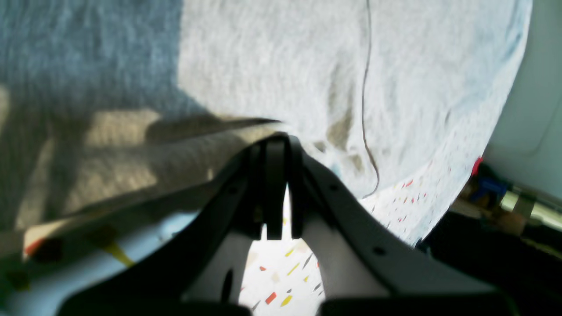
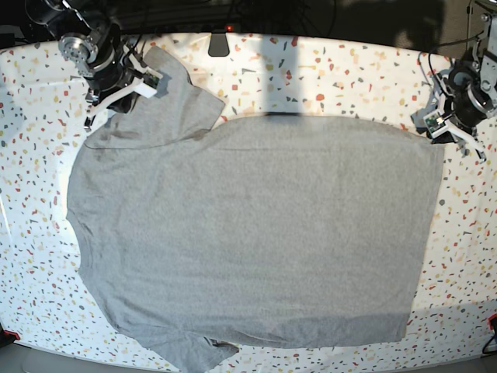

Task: Fold the T-shirt properly
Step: 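Grasp the shirt's shoulder edge with right gripper, side edge with left, then pull the grasped shirt edges toward the robot base with both grippers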

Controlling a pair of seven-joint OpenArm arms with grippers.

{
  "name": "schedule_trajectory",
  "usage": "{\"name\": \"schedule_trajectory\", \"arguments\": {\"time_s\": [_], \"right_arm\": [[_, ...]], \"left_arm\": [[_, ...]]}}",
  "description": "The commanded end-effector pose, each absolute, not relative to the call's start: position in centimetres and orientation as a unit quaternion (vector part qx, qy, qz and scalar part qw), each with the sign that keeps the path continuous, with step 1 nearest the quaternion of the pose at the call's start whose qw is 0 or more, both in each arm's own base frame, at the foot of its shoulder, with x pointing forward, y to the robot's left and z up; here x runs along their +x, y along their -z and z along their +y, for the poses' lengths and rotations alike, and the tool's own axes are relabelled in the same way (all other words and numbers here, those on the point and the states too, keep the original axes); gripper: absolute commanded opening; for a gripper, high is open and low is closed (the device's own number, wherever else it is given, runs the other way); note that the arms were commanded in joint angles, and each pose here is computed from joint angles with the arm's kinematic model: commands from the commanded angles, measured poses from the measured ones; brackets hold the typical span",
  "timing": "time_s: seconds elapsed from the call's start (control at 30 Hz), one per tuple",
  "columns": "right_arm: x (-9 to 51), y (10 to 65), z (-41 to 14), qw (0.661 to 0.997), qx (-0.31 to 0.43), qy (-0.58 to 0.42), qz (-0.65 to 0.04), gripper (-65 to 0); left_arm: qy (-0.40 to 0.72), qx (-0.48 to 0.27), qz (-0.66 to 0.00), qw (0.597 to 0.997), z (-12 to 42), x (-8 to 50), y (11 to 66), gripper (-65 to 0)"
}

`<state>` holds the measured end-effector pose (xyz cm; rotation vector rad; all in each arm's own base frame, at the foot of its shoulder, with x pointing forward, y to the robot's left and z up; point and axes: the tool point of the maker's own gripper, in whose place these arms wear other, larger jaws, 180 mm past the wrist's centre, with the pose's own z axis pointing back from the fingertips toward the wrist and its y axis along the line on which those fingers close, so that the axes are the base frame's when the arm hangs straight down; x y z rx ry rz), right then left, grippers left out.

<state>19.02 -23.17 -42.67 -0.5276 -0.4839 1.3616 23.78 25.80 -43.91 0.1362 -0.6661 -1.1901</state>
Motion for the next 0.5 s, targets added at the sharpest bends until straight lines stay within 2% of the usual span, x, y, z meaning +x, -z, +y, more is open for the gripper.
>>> {"name": "schedule_trajectory", "arguments": {"time_s": [0.0,0.13,0.33,0.47], "right_arm": [[19.3,41.9,-23.7,0.721,-0.242,-0.61,-0.22,-65.0],[19.4,40.2,-23.0,0.75,-0.207,-0.579,-0.245,-65.0],[18.6,36.8,-23.4,0.768,-0.196,-0.541,-0.282,-65.0],[16.9,35.8,-24.0,0.775,-0.192,-0.533,-0.28,-65.0]], "left_arm": [[0.544,0.05,-0.316,0.775,25.7,23.9,43.4,-65.0],[0.503,0.019,-0.337,0.796,25.4,23.9,42.7,-65.0],[0.457,-0.007,-0.373,0.808,25.3,22.9,40.7,-65.0],[0.44,-0.013,-0.394,0.807,25.2,21.7,38.9,-65.0]]}}
